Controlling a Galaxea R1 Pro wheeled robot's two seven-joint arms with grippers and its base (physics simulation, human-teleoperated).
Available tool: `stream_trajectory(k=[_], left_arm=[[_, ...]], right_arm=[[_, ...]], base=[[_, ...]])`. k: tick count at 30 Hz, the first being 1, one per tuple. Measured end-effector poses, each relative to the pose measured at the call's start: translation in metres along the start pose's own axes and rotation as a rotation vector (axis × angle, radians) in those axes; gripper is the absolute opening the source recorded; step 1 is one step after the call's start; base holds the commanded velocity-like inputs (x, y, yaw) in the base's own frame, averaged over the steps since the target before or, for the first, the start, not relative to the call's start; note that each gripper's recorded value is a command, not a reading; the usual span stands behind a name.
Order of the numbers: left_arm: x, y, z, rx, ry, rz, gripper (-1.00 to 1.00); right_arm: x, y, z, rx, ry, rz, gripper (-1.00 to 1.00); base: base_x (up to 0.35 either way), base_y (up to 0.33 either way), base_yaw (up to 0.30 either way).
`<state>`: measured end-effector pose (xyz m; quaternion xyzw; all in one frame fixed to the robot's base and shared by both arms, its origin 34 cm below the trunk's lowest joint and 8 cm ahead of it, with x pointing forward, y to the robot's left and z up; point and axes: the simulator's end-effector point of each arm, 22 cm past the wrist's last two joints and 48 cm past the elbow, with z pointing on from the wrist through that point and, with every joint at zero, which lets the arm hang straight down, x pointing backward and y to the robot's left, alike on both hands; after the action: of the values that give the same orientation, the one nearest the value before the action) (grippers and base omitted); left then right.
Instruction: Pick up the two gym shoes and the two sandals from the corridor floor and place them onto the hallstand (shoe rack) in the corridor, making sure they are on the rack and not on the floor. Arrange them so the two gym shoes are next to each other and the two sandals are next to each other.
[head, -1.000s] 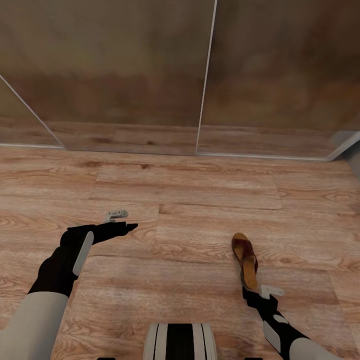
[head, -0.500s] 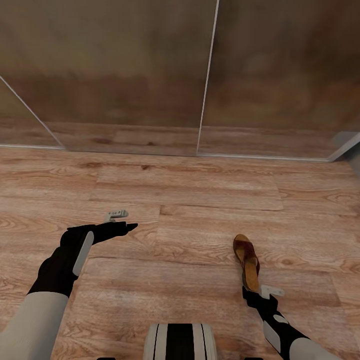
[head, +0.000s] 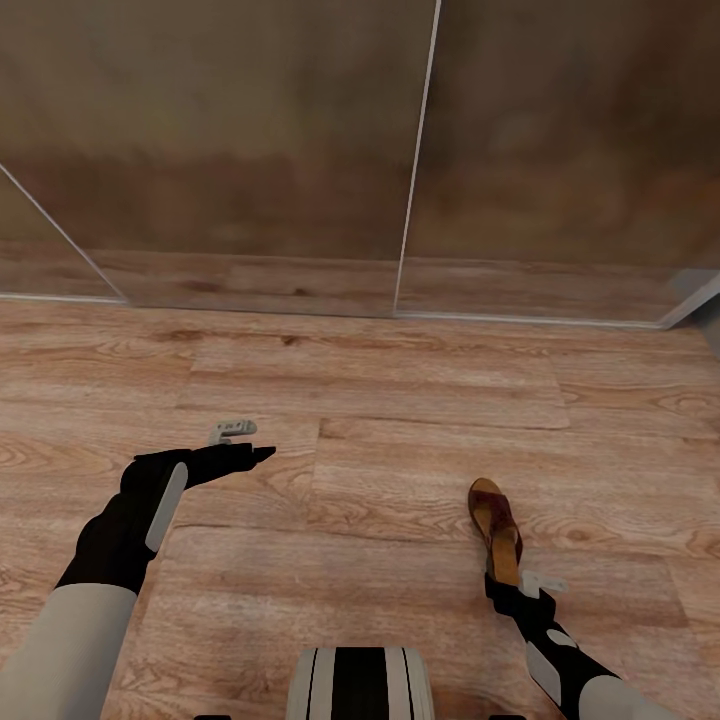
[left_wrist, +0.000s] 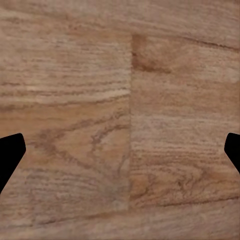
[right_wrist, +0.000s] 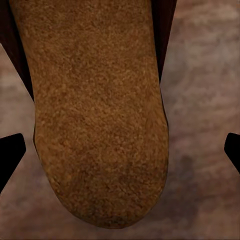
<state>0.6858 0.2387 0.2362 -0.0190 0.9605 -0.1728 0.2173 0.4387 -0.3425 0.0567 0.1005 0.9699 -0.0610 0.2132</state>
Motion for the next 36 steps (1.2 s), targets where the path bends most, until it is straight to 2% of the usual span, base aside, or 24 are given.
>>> stream_trajectory(k=[7, 8, 36], left_arm=[[0.0, 0.0001, 0.0, 0.0, 0.0, 0.0, 1.0], [0.0, 0.0001, 0.0, 0.0, 0.0, 0.0, 1.0], [-0.0011, 0.0003, -0.0006, 0.0, -0.003, -0.001, 1.0]], right_arm=[[-0.0002, 0.0, 0.0, 0.0, 0.0, 0.0, 1.0], [-0.0003, 0.0, 0.0, 0.0, -0.001, 0.0, -1.0], [-0.0009, -0.0015, 0.0001, 0.005, -0.002, 0.007, -1.0]], base=[[0.019, 0.0, 0.0], [0.064, 0.0, 0.0], [0.004, 0.0, 0.0]])
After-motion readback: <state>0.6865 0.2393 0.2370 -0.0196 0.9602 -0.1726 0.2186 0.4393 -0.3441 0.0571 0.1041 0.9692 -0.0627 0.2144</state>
